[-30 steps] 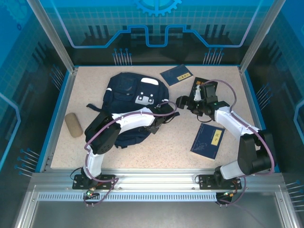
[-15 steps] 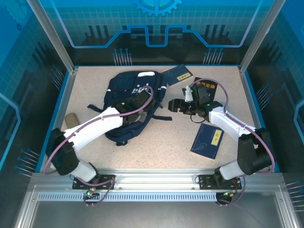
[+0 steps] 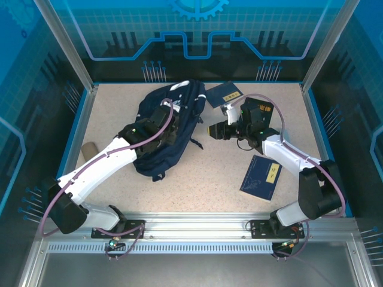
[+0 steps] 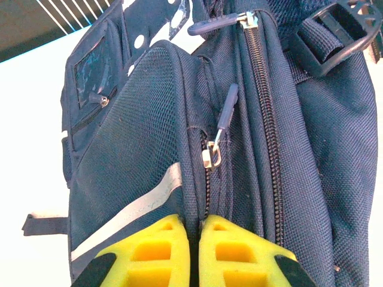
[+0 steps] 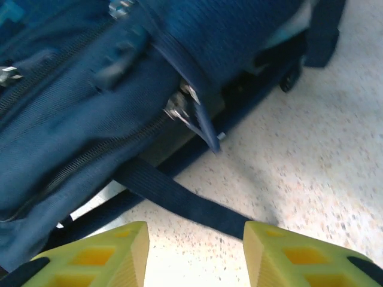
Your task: Pack books, pencil case, and school supplies into a backpack
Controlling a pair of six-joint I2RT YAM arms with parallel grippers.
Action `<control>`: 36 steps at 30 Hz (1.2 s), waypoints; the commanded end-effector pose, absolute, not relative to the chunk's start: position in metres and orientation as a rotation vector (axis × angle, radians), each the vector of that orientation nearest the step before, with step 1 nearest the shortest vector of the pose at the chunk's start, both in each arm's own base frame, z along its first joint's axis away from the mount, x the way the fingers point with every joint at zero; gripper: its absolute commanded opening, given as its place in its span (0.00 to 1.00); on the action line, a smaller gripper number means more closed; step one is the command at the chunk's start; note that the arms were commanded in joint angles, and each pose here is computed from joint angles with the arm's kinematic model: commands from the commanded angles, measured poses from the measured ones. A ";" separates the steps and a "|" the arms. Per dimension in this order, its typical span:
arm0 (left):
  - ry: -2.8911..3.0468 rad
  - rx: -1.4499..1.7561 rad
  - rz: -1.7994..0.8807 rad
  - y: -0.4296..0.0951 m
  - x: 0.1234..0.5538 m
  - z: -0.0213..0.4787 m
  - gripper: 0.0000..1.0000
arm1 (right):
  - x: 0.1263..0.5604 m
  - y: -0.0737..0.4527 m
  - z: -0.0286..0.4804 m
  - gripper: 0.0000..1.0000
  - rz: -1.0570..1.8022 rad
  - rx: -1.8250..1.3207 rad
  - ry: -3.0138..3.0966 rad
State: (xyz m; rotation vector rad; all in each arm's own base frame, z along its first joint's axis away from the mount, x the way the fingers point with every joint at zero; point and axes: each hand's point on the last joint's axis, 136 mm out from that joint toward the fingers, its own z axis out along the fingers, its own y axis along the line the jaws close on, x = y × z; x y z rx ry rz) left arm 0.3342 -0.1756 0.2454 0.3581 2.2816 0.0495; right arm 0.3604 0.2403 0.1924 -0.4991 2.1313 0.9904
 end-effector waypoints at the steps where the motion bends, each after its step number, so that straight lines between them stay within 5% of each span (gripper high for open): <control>1: 2.116 0.287 -0.055 -0.180 0.342 0.297 0.02 | 0.361 0.265 0.216 0.44 1.100 -0.627 1.998; 6: 2.110 0.266 -0.083 -0.180 0.340 0.302 0.01 | 0.368 0.277 0.208 0.34 1.134 -0.650 2.002; 15: 2.108 0.266 -0.103 -0.180 0.337 0.305 0.01 | 0.387 0.283 0.199 0.33 1.099 -0.658 2.004; 27: 2.120 0.290 -0.138 -0.176 0.331 0.306 0.01 | 0.397 0.284 0.189 0.51 1.028 -0.723 2.026; 36: 2.129 0.286 -0.156 -0.175 0.332 0.302 0.01 | 0.390 0.297 0.196 0.22 1.103 -0.810 1.965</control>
